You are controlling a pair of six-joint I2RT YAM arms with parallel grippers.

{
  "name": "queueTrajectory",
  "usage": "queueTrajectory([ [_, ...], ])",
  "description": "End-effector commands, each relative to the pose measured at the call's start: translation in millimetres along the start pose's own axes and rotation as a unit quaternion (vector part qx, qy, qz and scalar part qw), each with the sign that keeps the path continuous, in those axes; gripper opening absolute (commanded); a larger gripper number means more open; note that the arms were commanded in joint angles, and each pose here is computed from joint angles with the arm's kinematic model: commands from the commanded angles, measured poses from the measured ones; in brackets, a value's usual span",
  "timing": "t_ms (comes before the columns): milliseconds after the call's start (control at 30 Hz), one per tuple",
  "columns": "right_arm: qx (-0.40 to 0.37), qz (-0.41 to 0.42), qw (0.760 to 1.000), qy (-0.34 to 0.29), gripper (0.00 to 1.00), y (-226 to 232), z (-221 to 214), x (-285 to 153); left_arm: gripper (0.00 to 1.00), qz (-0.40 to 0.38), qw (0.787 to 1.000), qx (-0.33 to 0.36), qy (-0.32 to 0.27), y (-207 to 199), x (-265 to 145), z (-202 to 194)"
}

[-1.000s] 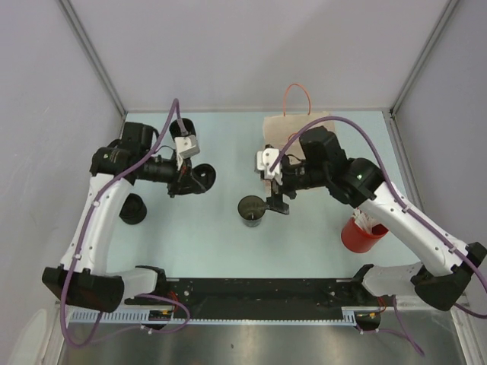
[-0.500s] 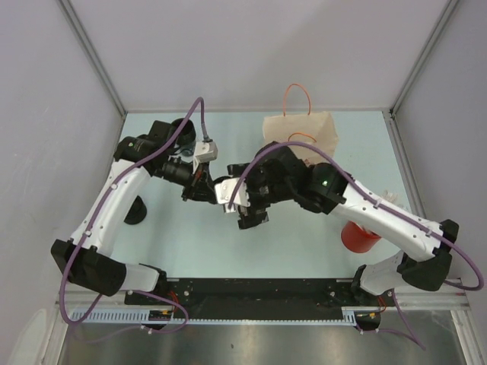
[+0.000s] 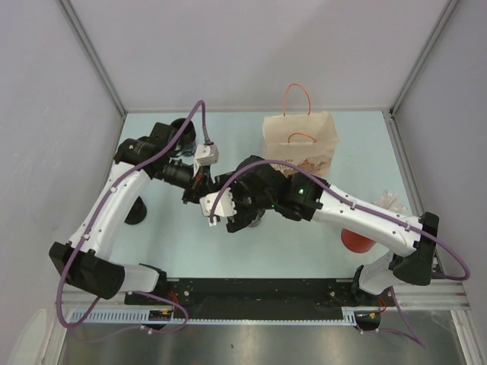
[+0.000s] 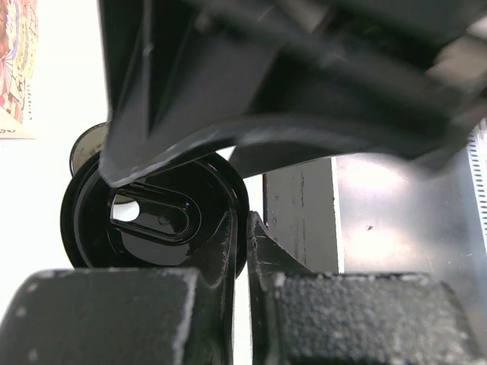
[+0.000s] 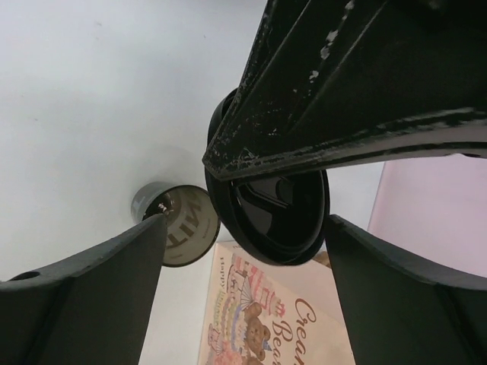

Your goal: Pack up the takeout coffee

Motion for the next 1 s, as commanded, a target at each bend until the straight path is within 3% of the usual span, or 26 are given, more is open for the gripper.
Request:
queueTrajectory([
  [0,-0.01,-0.029,1.0,0.001,0.88,-6,1,11,0.05,-0.034,0.999,-0.017,-0.014,-28,-2,2],
  [300,0.002,-0.032,0.999,-0.016,0.71,-10,8,14,0.04,-0.037,0.999,-0.02,-0.014,-26,-1,1],
  [600,0.009,-0.025,1.0,-0.016,0.33,-8,7,18,0.05,-0.035,0.999,-0.015,-0.015,-28,-2,1],
  [667,0.009,-0.022,1.0,-0.016,0.24,-7,8,18,0.14,-0.033,0.999,-0.011,-0.013,-28,-3,2],
  [700,0.01,-0.021,1.0,-0.016,0.23,-6,8,17,0.24,-0.032,0.999,-0.008,-0.013,-28,-3,3],
  [733,0.01,-0.02,1.0,-0.015,0.22,-6,7,16,0.43,-0.029,1.0,-0.005,-0.011,-27,-4,4],
  [800,0.014,-0.019,1.0,-0.015,0.2,-5,8,14,0.63,-0.02,1.0,0.003,-0.006,-25,-7,7],
  [967,0.029,-0.002,0.999,-0.018,0.19,1,6,4,0.84,0.049,0.998,0.032,-0.011,-9,-31,27],
])
Point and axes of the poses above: each gripper's point midway between its finger pads, its own x axis out along the fingers, its own y axis along the line the jaws close on, z = x × y, the point moved 7 cm from there along -x, back along the fingers, and after that the axes turned 9 degrees about x, right-handed, at the moved point
